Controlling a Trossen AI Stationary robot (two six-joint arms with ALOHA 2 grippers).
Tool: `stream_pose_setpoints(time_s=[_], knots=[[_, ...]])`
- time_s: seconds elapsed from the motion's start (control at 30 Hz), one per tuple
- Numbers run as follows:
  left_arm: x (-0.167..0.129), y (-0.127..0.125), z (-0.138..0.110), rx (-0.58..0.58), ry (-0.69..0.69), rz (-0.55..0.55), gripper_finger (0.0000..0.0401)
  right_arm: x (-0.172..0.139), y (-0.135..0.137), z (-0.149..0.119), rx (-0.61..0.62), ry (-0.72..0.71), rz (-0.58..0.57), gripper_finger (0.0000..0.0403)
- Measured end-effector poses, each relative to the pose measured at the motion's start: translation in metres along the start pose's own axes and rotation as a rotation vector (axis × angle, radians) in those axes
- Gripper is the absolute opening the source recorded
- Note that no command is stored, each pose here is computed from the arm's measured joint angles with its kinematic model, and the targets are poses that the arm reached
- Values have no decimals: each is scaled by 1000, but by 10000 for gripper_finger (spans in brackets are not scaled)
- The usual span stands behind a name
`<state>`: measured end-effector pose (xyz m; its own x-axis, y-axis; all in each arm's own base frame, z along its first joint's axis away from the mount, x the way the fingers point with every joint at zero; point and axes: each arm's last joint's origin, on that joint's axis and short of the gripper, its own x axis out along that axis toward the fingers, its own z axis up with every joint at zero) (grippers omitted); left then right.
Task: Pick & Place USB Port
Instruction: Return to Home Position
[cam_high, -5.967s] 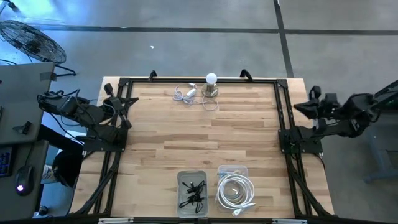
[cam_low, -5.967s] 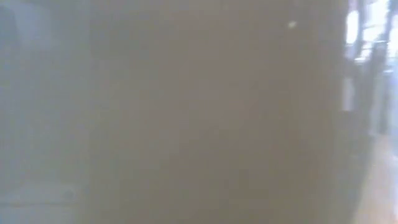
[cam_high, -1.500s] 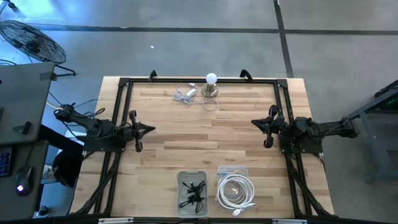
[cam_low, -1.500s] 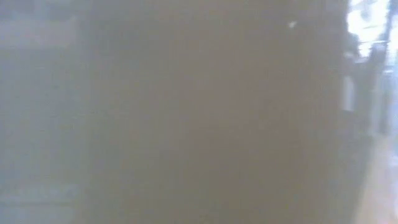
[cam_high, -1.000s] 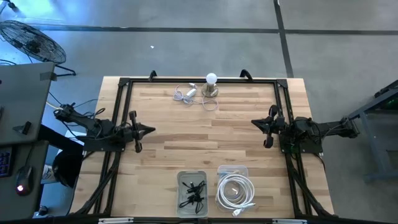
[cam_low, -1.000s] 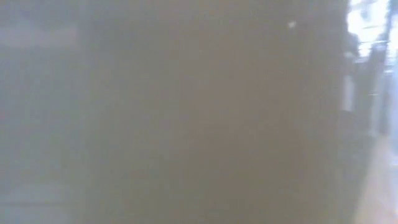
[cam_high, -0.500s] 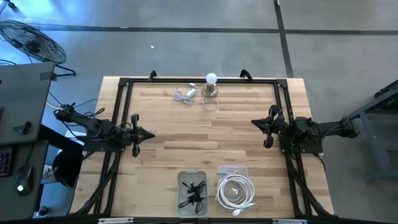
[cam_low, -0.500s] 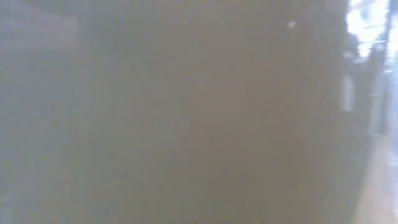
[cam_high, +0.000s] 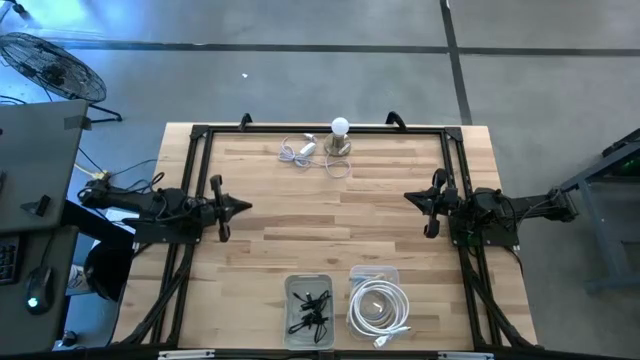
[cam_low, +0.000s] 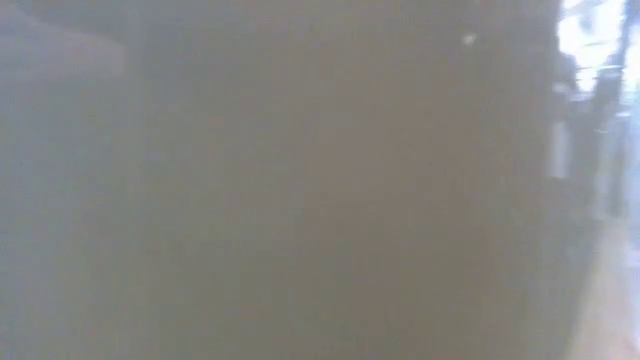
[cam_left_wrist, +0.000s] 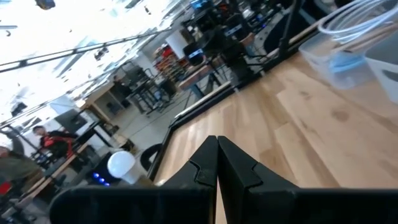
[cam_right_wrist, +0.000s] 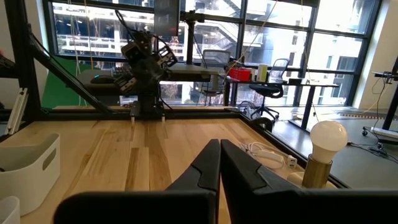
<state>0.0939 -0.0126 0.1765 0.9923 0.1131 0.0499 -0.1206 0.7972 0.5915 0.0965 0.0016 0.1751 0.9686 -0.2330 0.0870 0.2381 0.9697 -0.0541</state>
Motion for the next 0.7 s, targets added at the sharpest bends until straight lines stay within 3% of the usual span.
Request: stream_pose_setpoints(time_s=[0.33, 0.7], knots=[[0, 0, 0, 31, -10, -21, 1, 0, 0, 0, 0, 0, 0, 3], [1, -1, -4, 46, -74, -174, 0, 0, 0, 0, 0, 0, 0, 2]])
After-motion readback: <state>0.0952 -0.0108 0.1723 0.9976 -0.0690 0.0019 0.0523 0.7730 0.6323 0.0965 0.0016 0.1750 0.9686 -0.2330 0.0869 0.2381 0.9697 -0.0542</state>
